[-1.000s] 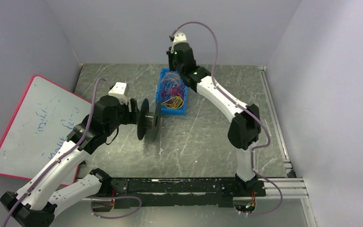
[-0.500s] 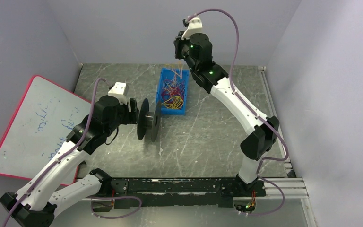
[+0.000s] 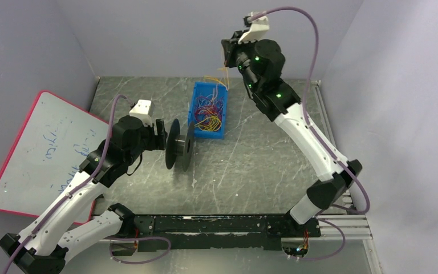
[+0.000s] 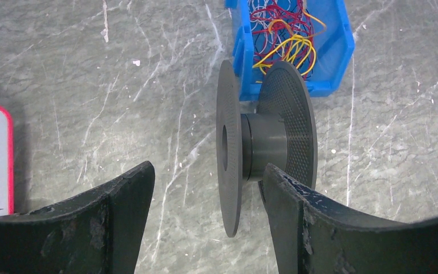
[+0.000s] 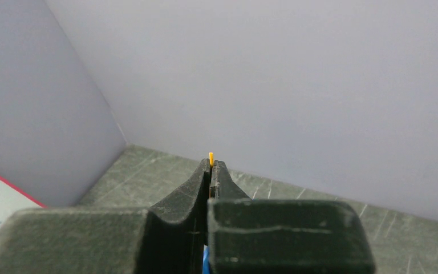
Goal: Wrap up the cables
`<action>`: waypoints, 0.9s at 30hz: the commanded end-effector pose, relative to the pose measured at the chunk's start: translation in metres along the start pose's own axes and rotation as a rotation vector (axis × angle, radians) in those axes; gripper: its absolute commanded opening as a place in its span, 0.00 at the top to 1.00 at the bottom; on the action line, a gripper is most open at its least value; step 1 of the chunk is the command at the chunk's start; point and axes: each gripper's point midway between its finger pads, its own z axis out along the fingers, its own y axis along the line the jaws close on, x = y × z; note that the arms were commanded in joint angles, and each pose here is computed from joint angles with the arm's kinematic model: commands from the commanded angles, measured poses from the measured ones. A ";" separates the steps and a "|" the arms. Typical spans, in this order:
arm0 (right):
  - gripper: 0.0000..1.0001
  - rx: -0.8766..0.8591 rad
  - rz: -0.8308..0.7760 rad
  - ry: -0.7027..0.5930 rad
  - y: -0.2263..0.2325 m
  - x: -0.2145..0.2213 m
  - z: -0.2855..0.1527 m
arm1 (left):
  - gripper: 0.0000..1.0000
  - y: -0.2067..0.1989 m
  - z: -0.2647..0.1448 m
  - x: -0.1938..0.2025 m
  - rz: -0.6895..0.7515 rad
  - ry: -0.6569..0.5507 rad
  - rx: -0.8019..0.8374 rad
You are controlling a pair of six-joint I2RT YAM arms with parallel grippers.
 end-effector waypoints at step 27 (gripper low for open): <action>1.00 -0.259 0.098 -0.094 0.009 -0.095 -0.196 | 0.18 -0.108 -0.092 -0.135 -0.042 -0.255 0.621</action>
